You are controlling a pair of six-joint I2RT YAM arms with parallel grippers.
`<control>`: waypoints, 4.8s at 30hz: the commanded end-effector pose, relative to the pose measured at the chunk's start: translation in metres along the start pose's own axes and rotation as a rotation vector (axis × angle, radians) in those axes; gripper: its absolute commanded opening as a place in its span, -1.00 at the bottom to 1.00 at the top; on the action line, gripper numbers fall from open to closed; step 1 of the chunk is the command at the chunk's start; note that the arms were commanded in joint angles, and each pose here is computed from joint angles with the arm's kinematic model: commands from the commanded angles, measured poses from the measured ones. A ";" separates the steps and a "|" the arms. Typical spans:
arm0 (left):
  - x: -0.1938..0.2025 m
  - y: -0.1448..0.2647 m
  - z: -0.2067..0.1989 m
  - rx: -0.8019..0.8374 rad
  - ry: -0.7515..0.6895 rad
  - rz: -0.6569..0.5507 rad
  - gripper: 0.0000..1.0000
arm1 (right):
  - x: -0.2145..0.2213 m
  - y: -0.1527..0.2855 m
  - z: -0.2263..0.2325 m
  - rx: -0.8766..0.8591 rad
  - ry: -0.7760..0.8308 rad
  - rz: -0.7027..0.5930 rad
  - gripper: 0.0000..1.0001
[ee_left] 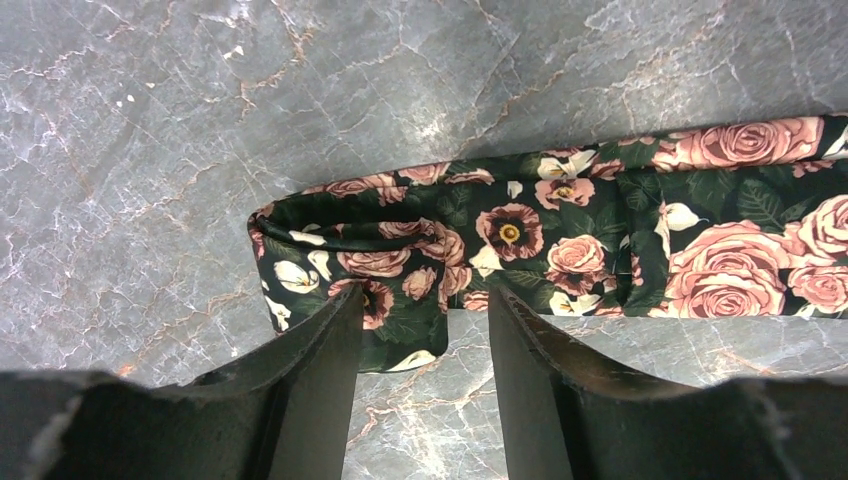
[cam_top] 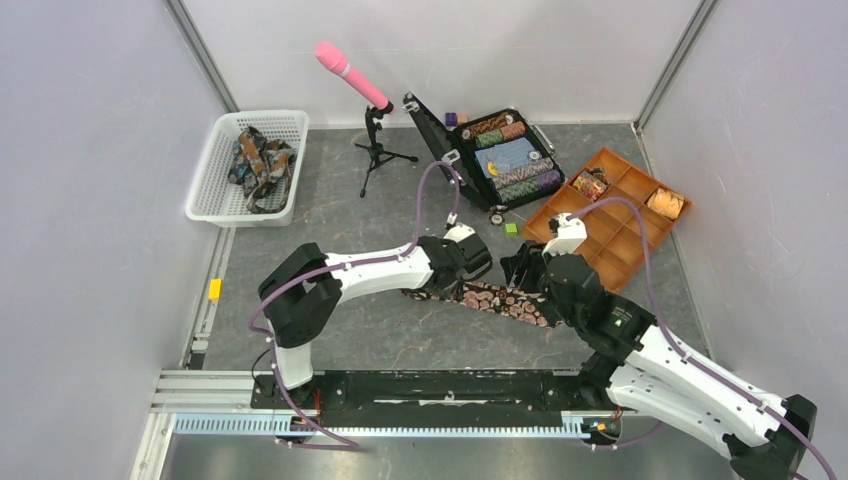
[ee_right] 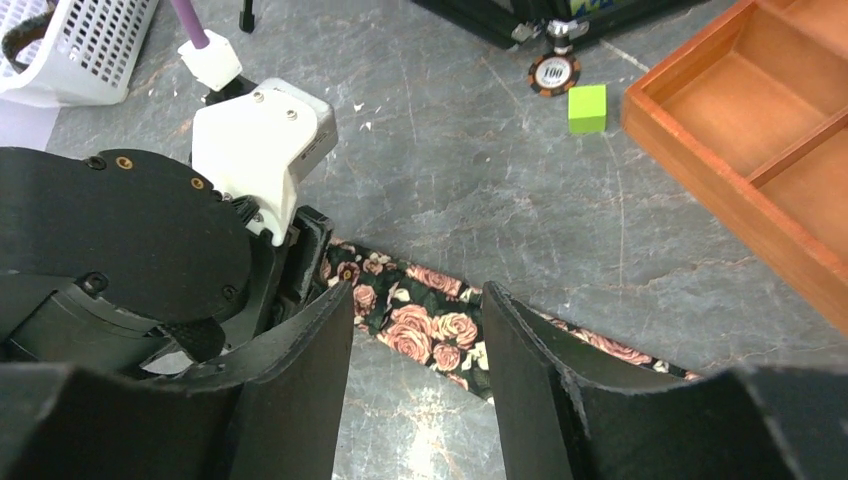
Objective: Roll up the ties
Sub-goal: Roll the tie at the center of the board.
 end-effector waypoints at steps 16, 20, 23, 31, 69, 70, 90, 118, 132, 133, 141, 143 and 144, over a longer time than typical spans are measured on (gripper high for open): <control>-0.072 0.085 0.071 0.138 0.308 -0.240 0.18 | -0.063 0.001 0.014 0.003 0.279 -0.099 0.63; -0.077 0.109 0.129 0.108 0.496 -0.385 0.31 | -0.046 -0.022 0.043 -0.150 0.421 -0.026 0.80; -0.067 0.117 0.166 0.089 0.612 -0.435 0.45 | -0.016 -0.043 0.074 -0.333 0.521 0.098 0.94; -0.024 0.097 0.210 0.151 0.848 -0.374 0.76 | 0.058 -0.081 0.136 -0.572 0.732 0.259 0.96; 0.007 0.096 0.238 0.131 0.928 -0.355 0.86 | 0.146 -0.160 0.139 -0.500 1.009 0.469 0.96; 0.007 0.096 0.238 0.131 0.928 -0.356 0.87 | 0.147 -0.161 0.138 -0.498 1.012 0.472 0.96; 0.009 0.101 0.239 0.129 0.933 -0.365 0.87 | 0.160 -0.164 0.134 -0.498 1.031 0.537 -0.24; -0.010 0.056 0.170 0.547 0.905 -0.342 0.80 | 0.067 -0.104 0.106 -0.390 -0.011 0.287 0.22; -0.010 0.032 0.119 0.651 0.836 -0.326 0.69 | 0.091 -0.086 0.128 -0.580 -0.301 0.373 -0.29; -0.010 0.030 0.119 0.650 0.840 -0.324 0.67 | 0.092 -0.087 0.129 -0.588 -0.308 0.378 -0.30; -0.001 0.016 0.112 0.649 0.822 -0.287 0.61 | 0.103 -0.102 0.127 -0.550 -0.318 0.391 -0.32; -0.002 0.016 0.111 0.657 0.815 -0.285 0.61 | 0.106 -0.106 0.126 -0.542 -0.315 0.398 -0.32; -0.001 0.015 0.110 0.660 0.810 -0.282 0.61 | 0.108 -0.108 0.126 -0.537 -0.314 0.403 -0.32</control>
Point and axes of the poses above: each gripper's point midway between its finger pads, its own y axis back along the fingers, its own z axis along the line the jaws close on, x = y × z, the point moved 2 cm from there along y, back along the fingers, and after that the axes turned 4 degrees about y, right-handed, at the moved point
